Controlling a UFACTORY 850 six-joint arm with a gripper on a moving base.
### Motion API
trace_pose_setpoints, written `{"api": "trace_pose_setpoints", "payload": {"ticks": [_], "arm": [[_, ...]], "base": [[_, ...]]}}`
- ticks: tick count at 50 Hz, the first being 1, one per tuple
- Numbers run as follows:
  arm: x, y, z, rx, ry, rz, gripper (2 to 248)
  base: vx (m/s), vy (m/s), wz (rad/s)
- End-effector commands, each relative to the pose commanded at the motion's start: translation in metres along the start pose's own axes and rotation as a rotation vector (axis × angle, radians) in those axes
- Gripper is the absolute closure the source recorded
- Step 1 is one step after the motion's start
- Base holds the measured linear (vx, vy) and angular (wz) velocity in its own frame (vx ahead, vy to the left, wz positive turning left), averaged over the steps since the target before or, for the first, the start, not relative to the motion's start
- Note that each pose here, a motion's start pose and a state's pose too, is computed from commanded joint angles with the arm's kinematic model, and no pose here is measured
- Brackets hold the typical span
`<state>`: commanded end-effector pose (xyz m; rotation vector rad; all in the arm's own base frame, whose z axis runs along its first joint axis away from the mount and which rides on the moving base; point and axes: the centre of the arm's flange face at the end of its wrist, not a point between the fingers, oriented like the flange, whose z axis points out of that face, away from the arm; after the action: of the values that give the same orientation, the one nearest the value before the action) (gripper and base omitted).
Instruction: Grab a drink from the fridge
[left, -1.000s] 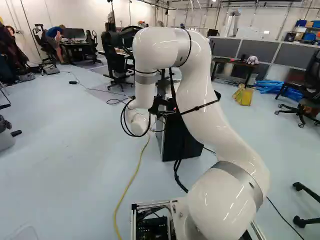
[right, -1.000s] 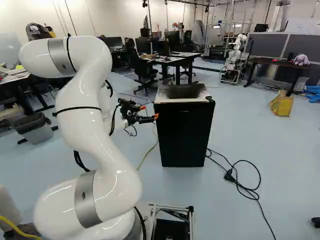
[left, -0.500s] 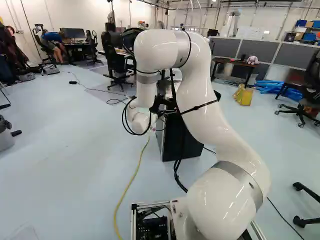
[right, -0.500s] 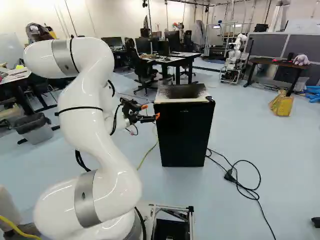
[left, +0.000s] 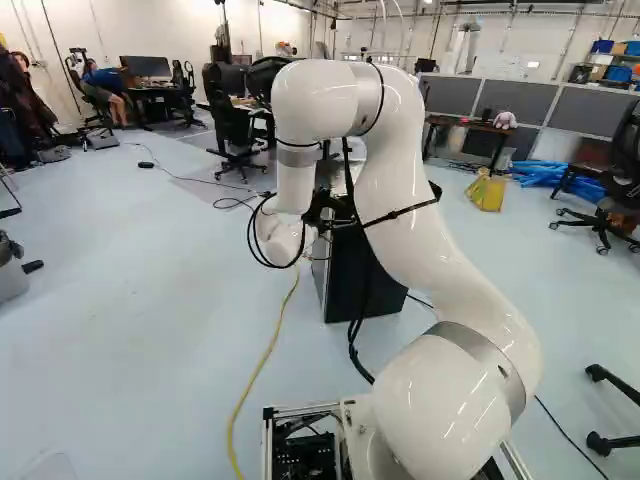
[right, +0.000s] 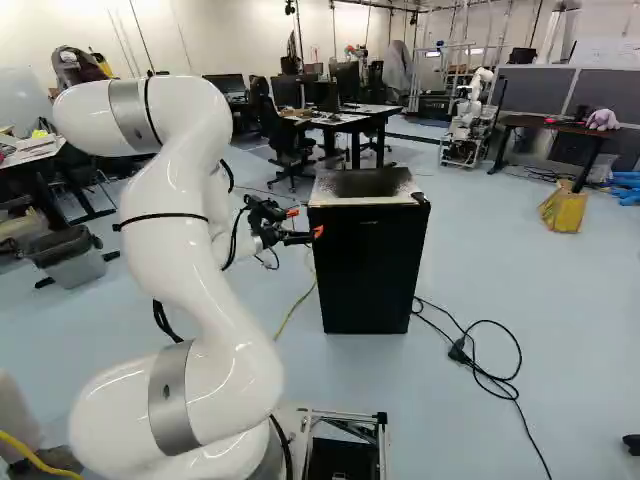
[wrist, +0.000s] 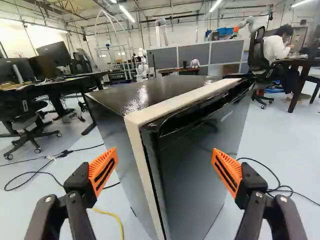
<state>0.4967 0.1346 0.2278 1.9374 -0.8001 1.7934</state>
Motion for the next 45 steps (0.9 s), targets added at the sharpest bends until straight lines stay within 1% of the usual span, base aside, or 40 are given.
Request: {"api": "trace_pose_setpoints", "payload": {"ticks": [45], "arm": [[0.003, 0.01, 0.015, -0.036, 0.004, 0.005, 3]], "base": [[0.0, 0.0, 0.0]]}}
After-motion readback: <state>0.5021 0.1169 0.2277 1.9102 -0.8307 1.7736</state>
